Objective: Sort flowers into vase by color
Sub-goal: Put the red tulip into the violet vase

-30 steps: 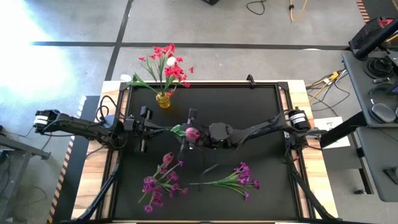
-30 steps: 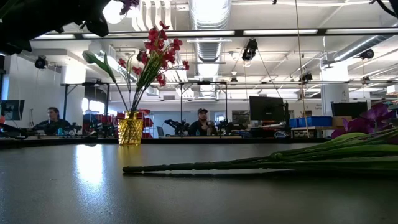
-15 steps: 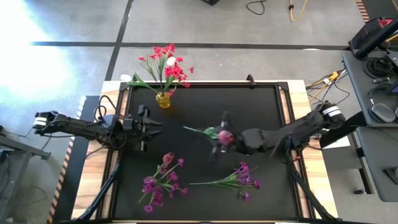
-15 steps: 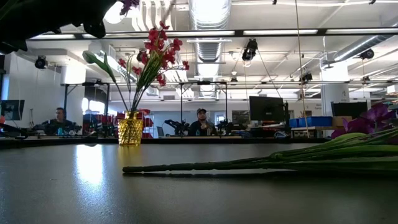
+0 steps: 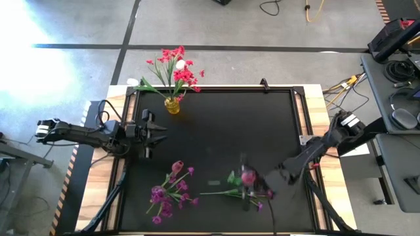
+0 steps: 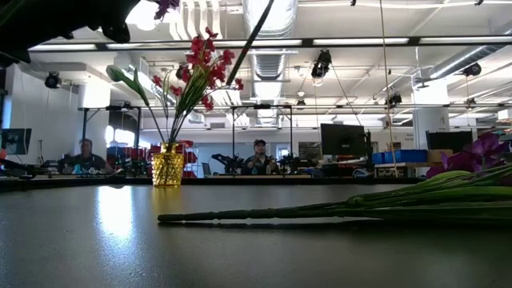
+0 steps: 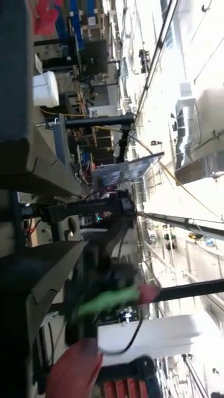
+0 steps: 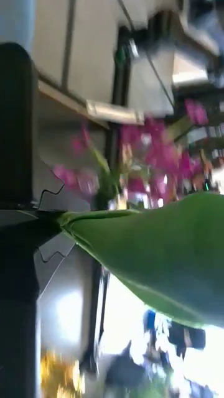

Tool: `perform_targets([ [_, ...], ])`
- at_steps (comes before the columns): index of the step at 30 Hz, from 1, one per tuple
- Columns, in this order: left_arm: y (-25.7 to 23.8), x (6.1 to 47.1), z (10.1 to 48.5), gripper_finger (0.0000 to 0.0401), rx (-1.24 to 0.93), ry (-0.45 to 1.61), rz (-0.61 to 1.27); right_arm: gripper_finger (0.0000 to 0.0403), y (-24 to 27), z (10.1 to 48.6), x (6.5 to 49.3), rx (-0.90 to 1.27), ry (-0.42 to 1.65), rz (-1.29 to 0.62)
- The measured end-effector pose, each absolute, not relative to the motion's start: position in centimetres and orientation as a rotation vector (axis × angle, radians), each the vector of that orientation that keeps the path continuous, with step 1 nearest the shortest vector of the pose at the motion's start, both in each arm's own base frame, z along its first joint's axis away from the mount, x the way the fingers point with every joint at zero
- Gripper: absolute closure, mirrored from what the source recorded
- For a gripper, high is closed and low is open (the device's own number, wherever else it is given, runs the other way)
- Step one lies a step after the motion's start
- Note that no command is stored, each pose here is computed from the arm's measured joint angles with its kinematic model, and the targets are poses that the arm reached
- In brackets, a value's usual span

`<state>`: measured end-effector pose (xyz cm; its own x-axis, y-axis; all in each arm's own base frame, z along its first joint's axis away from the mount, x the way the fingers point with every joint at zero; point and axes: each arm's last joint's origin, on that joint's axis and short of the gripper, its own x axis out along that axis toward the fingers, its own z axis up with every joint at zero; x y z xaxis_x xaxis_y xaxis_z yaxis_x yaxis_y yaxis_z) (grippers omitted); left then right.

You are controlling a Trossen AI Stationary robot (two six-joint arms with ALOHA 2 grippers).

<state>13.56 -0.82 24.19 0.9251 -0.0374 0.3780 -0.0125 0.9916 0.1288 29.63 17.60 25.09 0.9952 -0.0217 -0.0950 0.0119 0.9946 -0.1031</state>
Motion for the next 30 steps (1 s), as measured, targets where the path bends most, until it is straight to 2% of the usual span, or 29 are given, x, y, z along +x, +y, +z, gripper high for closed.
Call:
perform_targets([
  [5, -0.6, 13.1, 24.1, 0.0299, 0.12, -0.363, 0.046, 0.0394, 20.8, 23.4, 30.6, -0.106, 0.134, 0.107],
  [9, -0.5, 12.6, 24.3, 0.0308, 0.117, -0.368, 0.059, 0.0394, 22.7, 23.9, 32.3, -0.157, 0.1, 0.299],
  [12, -0.5, 12.2, 24.5, 0.0314, 0.121, -0.389, 0.062, 0.0394, 23.9, 24.6, 33.6, -0.22, 0.062, 0.356],
  [20, -0.1, 11.3, 24.7, 0.0323, 0.172, -0.387, 0.208, 0.0394, 23.5, 24.9, 39.5, -0.369, -0.041, 0.264],
  [30, 0.0, 10.5, 24.7, 0.0323, 0.196, -0.377, 0.224, 0.0394, 22.2, 23.4, 46.8, -0.308, -0.095, 0.214],
])
